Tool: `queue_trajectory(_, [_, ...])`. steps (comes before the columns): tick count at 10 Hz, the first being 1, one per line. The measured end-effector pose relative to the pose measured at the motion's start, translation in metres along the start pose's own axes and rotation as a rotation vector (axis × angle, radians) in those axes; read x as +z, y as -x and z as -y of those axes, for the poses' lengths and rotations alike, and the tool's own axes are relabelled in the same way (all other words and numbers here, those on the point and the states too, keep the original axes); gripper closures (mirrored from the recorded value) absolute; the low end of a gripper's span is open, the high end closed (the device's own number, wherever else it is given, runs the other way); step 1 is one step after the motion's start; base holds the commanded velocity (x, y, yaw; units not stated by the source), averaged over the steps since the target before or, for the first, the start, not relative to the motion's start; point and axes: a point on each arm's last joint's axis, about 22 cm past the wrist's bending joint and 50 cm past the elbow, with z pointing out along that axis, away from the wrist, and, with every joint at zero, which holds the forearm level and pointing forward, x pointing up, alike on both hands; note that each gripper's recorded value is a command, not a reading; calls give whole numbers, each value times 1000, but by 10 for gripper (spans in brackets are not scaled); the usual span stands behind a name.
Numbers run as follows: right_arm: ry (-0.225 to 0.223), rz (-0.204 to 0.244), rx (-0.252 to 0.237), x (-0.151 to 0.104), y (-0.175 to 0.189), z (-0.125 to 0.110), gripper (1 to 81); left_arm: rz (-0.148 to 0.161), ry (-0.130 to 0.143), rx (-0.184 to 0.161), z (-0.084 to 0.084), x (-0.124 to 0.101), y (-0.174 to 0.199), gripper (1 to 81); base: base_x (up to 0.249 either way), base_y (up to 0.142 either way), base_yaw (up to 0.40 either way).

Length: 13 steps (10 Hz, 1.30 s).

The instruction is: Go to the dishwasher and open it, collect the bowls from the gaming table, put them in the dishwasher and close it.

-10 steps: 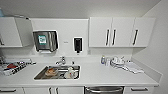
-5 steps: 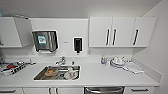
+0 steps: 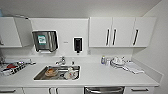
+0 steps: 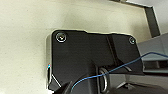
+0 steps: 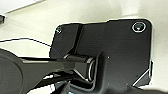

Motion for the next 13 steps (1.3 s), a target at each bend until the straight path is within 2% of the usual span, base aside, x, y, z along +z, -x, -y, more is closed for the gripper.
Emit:
queue_trajectory(2, [-32, 1, 24, -28, -1, 0, 10, -23, -8, 0, 24, -30, -8, 10, 0, 0, 0])
queue_trajectory(3, [-53, -6, 28, -39, -7, 5, 10, -35, 0, 1, 26, -40, -13, 10, 0, 0, 0])
queue_trajectory(4, [-84, -13, 30, -50, -15, 15, 10, -54, 29, -1, 17, -46, -22, 10, 0, 0, 0])
queue_trajectory(5, [-114, -13, 37, -64, -23, 24, 10, -57, 60, -9, 7, -54, -26, 10, 0, 0, 0])
queue_trajectory(6, [-129, -8, 45, -76, -28, 25, 10, -55, 73, -18, 7, -67, -29, 10, 0, 0, 0])
queue_trajectory(7, [-132, -1, 56, -89, -35, 21, 10, -60, 60, -27, 22, -85, -37, 10, 0, 0, 0])
queue_trajectory(8, [-147, -18, 63, -122, -53, 21, 10, -72, 52, -34, 34, -106, -47, 10, 0, 0, 0])
queue_trajectory(10, [-161, -30, 75, -158, -78, 22, 10, -83, 59, -54, 39, -132, -65, 10, 0, 0, 0])
queue_trajectory(11, [-171, -31, 79, -167, -90, 24, 10, -84, 58, -62, 43, -149, -75, 10, 0, 0, 0])
queue_trajectory(13, [-182, -93, 54, -172, -133, 27, 10, -136, 33, -59, 59, -191, -113, 10, 0, 0, 0])
